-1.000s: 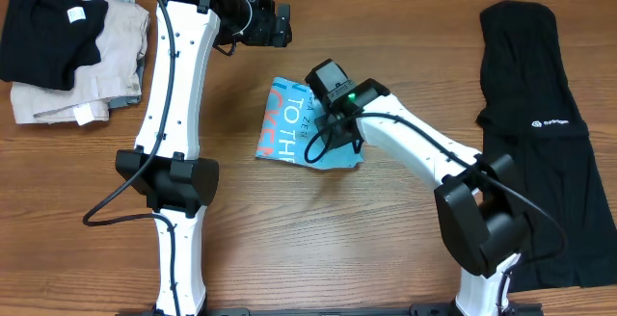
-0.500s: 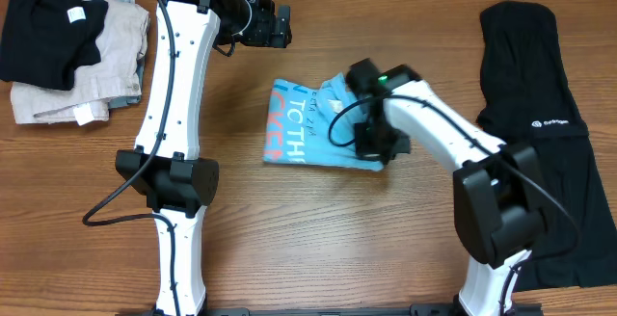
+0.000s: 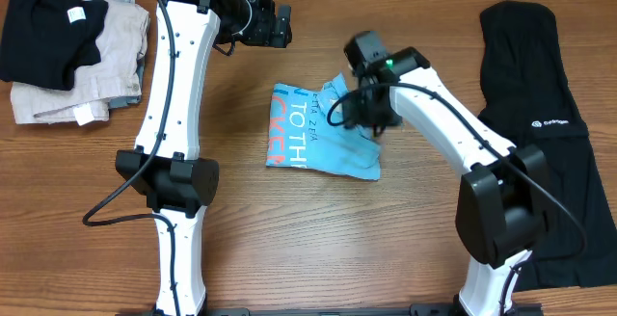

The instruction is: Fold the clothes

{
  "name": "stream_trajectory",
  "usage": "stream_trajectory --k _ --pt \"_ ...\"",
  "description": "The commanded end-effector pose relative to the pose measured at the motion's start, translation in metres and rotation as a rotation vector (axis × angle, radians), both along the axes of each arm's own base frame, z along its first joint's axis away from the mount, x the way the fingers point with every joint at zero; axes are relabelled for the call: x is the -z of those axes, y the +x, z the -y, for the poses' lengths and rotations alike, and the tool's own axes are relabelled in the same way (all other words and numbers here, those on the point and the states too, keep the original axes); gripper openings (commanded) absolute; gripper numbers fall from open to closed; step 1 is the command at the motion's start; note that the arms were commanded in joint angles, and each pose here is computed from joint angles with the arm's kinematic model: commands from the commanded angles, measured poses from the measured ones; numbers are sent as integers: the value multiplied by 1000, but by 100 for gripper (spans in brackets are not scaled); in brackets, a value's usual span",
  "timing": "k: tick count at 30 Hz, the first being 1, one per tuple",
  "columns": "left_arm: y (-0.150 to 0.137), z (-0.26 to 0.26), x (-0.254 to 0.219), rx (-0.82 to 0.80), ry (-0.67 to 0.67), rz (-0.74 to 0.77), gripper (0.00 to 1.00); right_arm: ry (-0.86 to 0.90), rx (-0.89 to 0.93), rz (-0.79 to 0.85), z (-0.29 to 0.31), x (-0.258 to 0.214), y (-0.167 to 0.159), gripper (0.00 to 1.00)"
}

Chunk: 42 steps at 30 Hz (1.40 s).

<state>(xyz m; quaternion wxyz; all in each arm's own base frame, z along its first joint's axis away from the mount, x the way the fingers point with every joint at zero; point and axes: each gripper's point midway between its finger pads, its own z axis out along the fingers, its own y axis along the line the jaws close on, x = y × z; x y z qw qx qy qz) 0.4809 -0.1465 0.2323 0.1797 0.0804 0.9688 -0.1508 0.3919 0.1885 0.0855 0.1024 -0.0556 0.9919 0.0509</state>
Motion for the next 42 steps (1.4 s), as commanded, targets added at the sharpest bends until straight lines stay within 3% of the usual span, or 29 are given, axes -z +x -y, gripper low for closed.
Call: stream_trajectory --k 1,4,9,16,17,19,21,25,29,31,32,37,42 --pt "3 -2 -1 13 30 23 96 21 -168 109 -25 -18 11 67" --pt "3 -2 2 13 31 16 96 18 -234 145 -39 -5 21 67" --pt "4 -4 2 10 31 15 96 -10 -341 149 -49 22 28 58" --pt "6 1 1 17 28 29 96 -5 -376 202 -56 24 41 50" --pt "6 1 1 17 28 31 96 -3 -376 201 -56 27 42 46" --pt "6 1 1 17 28 32 96 -3 -378 193 -57 31 42 17" --pt "6 1 1 18 28 30 97 9 -384 176 -59 37 39 9" --pt "6 1 1 18 28 32 97 34 -387 134 -64 48 31 14" --pt "8 3 0 20 25 41 97 28 -387 128 -63 49 30 35" --pt "8 3 0 21 25 42 97 30 -385 134 -64 49 32 53" --pt "8 3 0 21 24 40 97 31 -382 134 -63 49 32 55" --pt "7 4 0 22 21 38 97 -6 -349 161 -52 48 43 42" --pt "5 4 1 24 21 30 97 -54 -218 204 -24 45 64 37"
